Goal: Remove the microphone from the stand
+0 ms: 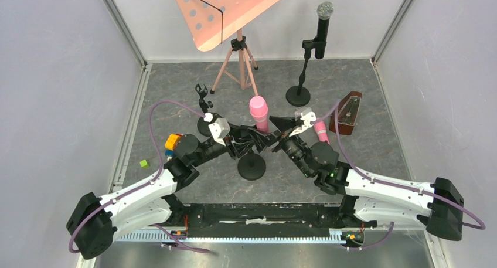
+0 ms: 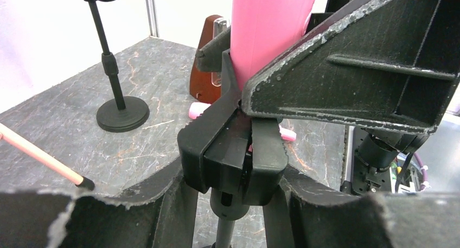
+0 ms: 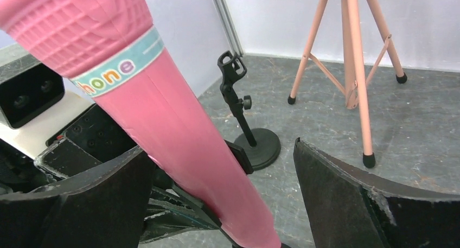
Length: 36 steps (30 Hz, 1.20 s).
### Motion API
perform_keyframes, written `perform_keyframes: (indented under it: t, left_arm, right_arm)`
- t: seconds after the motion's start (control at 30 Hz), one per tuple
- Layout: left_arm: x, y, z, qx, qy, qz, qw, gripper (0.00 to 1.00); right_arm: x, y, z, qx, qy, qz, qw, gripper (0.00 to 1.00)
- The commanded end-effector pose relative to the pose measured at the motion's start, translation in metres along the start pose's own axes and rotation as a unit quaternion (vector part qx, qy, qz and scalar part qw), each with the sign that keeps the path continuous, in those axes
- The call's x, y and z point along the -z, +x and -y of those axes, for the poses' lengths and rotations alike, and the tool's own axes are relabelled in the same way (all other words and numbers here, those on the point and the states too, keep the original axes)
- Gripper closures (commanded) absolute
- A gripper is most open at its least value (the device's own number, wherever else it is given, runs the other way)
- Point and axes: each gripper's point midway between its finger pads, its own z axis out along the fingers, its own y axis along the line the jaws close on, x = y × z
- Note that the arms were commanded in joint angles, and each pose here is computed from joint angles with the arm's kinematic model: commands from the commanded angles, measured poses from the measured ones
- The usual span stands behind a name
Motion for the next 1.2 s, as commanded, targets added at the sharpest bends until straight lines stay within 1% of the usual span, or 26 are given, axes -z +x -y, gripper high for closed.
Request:
perform_keyframes:
  t: [0.0,0.17,0.33,0.47,0.6,0.7,0.83,0.93,0.97,1.17]
  left_arm:
    - [0.012,0.061,-0.002,-0.001,-0.007,-0.11,0.994,0.86]
    - [0.01,0.076,-0.003,-0.018,-0.018,-0.149,0.989,0.86]
    - [0.015,0.092,-0.002,-0.011,-0.022,-0.159,0.987,0.87]
    - [0.02,0.102,-0.001,-0.006,-0.026,-0.17,0.985,0.88]
    - [0.025,0.111,0.001,-0.003,-0.024,-0.179,0.984,0.88]
    - [0.027,0.114,0.002,-0.004,-0.023,-0.182,0.983,0.88]
    - [0.027,0.115,0.002,-0.01,-0.022,-0.185,0.982,0.88]
    - [0.03,0.118,0.001,-0.01,-0.028,-0.191,0.981,0.88]
    - [0.031,0.12,0.0,-0.023,-0.024,-0.196,0.98,0.88]
    - [0.034,0.128,0.004,-0.018,-0.013,-0.209,0.978,0.89]
  right_arm:
    - [0.028,0.09,0.059,0.092,0.075,-0.108,0.987,0.02]
    - [0.029,0.099,0.061,0.094,0.075,-0.117,0.986,0.02]
    - [0.027,0.11,0.059,0.095,0.07,-0.136,0.984,0.02]
    - [0.026,0.111,0.058,0.096,0.07,-0.138,0.983,0.02]
    - [0.029,0.113,0.061,0.112,0.072,-0.145,0.98,0.02]
    - [0.032,0.116,0.069,0.119,0.088,-0.149,0.978,0.02]
    - [0.034,0.122,0.067,0.109,0.072,-0.138,0.982,0.02]
    - [0.035,0.13,0.068,0.107,0.074,-0.147,0.981,0.02]
    - [0.035,0.131,0.07,0.108,0.077,-0.149,0.98,0.02]
    - [0.038,0.137,0.074,0.107,0.085,-0.154,0.979,0.02]
